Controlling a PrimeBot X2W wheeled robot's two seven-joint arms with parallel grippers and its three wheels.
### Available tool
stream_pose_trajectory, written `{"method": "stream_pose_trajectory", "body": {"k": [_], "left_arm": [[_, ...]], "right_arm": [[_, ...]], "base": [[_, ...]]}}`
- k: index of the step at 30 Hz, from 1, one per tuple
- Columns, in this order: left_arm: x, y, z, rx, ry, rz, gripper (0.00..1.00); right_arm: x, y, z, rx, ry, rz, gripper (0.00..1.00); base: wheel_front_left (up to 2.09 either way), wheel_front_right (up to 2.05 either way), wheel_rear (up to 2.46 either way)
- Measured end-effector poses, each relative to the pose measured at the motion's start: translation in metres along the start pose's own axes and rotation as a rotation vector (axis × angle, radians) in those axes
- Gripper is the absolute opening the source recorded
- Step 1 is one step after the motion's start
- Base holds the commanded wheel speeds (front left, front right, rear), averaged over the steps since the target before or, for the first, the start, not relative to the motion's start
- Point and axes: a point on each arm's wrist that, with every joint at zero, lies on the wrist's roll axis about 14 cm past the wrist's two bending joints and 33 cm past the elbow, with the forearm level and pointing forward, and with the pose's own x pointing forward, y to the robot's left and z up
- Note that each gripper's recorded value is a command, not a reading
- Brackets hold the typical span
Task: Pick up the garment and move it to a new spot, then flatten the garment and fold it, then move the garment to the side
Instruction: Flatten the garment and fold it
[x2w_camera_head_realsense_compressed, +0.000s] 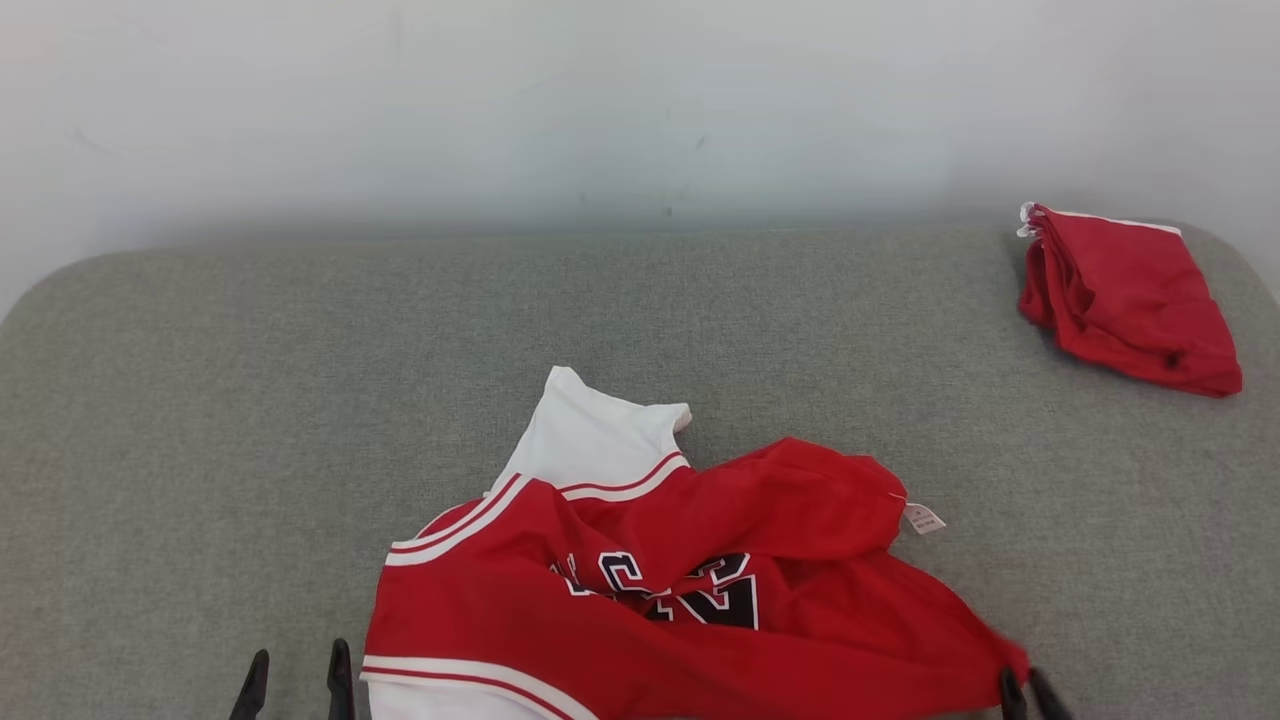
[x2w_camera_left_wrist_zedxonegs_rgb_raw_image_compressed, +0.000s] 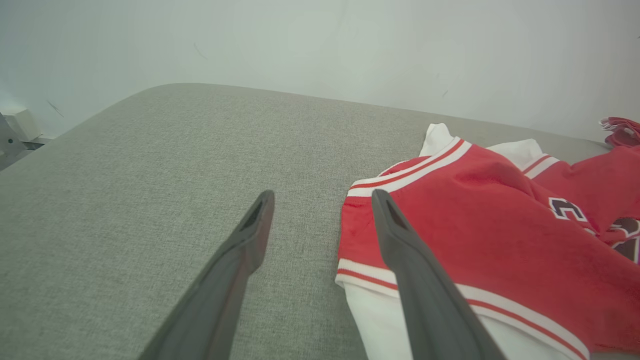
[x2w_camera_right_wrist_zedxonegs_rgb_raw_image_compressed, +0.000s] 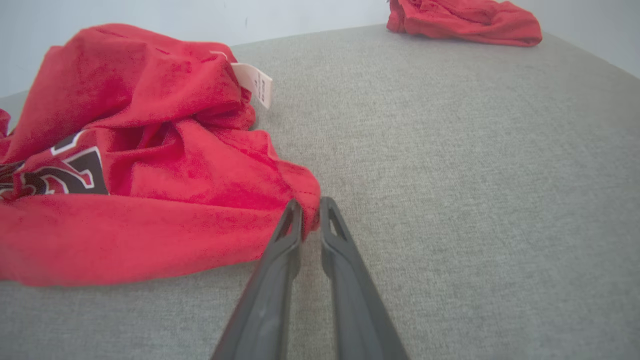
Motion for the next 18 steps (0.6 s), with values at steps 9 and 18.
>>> {"method": "stream_pose_trajectory", "body": {"k": [9,18], "left_arm": [[-0.007,0.004,0.004,-0.010,-0.014,0.015,1.00],[-0.018,0.011,0.003,-0.024,-0.017,0.041,1.00]], "right_arm": [[0.021,0.016,0.063,-0.085,-0.151,0.089,1.00],[0.068,0.050,0.092,-0.183,-0.136,0.201,1.00]], "base": [[0.00,0.00,0.00],[0.00,0.00,0.00]]}}
